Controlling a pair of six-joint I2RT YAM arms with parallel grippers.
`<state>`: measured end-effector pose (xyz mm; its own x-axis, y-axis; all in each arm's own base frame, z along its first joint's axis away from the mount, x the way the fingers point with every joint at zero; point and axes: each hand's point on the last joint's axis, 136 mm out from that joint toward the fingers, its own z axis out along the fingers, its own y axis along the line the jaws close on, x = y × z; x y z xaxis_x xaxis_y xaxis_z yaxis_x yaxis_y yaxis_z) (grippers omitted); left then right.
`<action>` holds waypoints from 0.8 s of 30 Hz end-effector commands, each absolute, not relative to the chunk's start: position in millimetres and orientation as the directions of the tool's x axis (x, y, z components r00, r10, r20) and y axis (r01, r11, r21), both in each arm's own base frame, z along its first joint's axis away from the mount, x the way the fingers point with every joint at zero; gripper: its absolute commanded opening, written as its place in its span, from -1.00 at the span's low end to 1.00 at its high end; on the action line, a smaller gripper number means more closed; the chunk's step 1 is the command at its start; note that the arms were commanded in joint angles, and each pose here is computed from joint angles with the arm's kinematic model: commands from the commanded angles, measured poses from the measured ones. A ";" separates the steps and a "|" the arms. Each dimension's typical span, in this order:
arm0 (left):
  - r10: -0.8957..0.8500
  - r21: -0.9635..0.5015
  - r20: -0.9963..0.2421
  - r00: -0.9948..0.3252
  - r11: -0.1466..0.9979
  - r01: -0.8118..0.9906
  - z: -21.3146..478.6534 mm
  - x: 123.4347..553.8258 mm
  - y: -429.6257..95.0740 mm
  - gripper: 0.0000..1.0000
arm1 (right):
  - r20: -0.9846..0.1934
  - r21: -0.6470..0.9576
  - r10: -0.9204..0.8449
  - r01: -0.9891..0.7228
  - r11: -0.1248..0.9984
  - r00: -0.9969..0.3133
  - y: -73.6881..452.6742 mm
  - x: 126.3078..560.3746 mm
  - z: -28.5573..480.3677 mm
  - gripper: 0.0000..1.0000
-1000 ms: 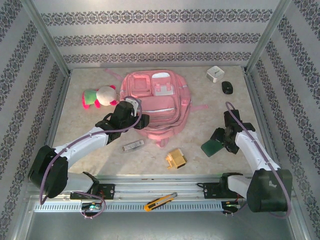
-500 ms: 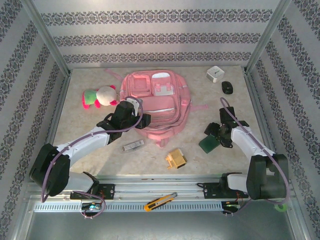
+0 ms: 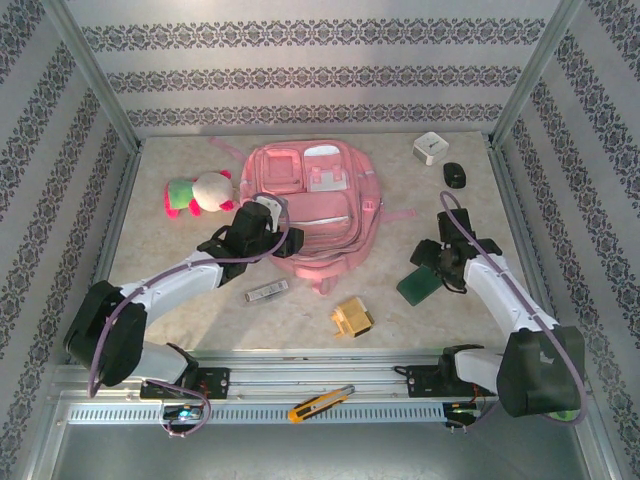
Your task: Pack the student bag
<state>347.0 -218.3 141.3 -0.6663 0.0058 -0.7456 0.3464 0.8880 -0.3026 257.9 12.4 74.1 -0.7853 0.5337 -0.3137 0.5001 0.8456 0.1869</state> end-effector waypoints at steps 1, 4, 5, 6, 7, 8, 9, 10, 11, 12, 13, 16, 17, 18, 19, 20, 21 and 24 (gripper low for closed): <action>0.010 -0.304 -0.775 -0.632 0.871 0.386 156.6 354.6 -231.6 0.26 | -0.269 0.171 0.559 0.532 0.829 -0.785 13.8 252.6 59.7 0.73; 0.003 -0.316 -0.771 -0.636 0.867 0.386 156.6 356.1 -233.9 0.26 | -0.242 0.116 0.561 0.550 0.827 -0.792 8.7 251.5 51.0 0.75; 0.002 -0.317 -0.771 -0.637 0.866 0.387 156.7 356.1 -234.3 0.26 | -0.235 0.101 0.564 0.557 0.824 -0.792 7.3 251.2 48.7 0.76; 0.001 -0.318 -0.770 -0.638 0.866 0.385 155.9 356.6 -234.4 0.26 | -0.231 0.089 0.567 0.563 0.821 -0.791 5.8 251.6 46.6 0.77; 0.002 -0.318 -0.770 -0.638 0.865 0.387 156.2 356.8 -235.3 0.26 | -0.230 0.081 0.570 0.568 0.819 -0.789 4.7 252.7 44.4 0.78; 0.002 -0.317 -0.771 -0.637 0.866 0.387 156.5 357.5 -235.2 0.26 | -0.231 0.078 0.571 0.570 0.818 -0.788 4.4 254.4 43.0 0.81; 0.005 -0.315 -0.770 -0.638 0.867 0.387 155.9 357.9 -235.3 0.26 | -0.232 0.079 0.575 0.574 0.815 -0.785 4.1 256.4 41.0 0.82; 0.007 -0.314 -0.770 -0.638 0.867 0.388 155.8 358.4 -235.6 0.26 | -0.234 0.081 0.575 0.573 0.815 -0.784 4.7 259.2 39.4 0.84; 0.008 -0.312 -0.771 -0.637 0.867 0.389 156.2 358.7 -235.6 0.26 | -0.235 0.088 0.575 0.572 0.816 -0.784 5.6 262.1 38.5 0.84; 0.008 -0.313 -0.770 -0.637 0.866 0.389 156.4 359.0 -236.0 0.26 | -0.235 0.094 0.575 0.570 0.816 -0.784 6.8 265.6 37.3 0.85; 0.009 -0.312 -0.771 -0.637 0.866 0.390 156.5 359.2 -236.7 0.26 | -0.238 0.101 0.571 0.564 0.819 -0.786 7.9 269.6 37.0 0.85; 0.014 -0.308 -0.769 -0.639 0.867 0.390 155.0 359.8 -236.2 0.27 | -0.259 0.120 0.553 0.542 0.832 -0.792 11.6 283.1 39.2 0.86; 0.015 -0.307 -0.772 -0.636 0.867 0.392 156.2 360.3 -236.4 0.27 | -0.269 0.127 0.548 0.535 0.835 -0.792 12.6 287.3 40.7 0.86; 0.016 -0.305 -0.771 -0.636 0.868 0.392 155.8 360.4 -236.0 0.27 | -0.281 0.137 0.542 0.526 0.839 -0.792 13.7 293.0 42.3 0.86; 0.017 -0.304 -0.771 -0.636 0.868 0.392 155.6 360.6 -236.0 0.27 | -0.295 0.151 0.536 0.516 0.843 -0.791 15.2 299.0 44.5 0.85; 0.019 -0.302 -0.772 -0.635 0.868 0.394 155.8 360.6 -236.1 0.27 | -0.307 0.163 0.531 0.506 0.847 -0.790 16.7 303.8 46.2 0.86; 0.019 -0.302 -0.773 -0.634 0.868 0.394 155.9 360.8 -236.3 0.27 | -0.318 0.173 0.525 0.496 0.851 -0.789 18.0 309.1 48.0 0.86; 0.019 -0.303 -0.774 -0.633 0.867 0.396 156.2 361.2 -236.8 0.27 | -0.344 0.193 0.522 0.485 0.853 -0.781 18.9 320.0 53.8 0.85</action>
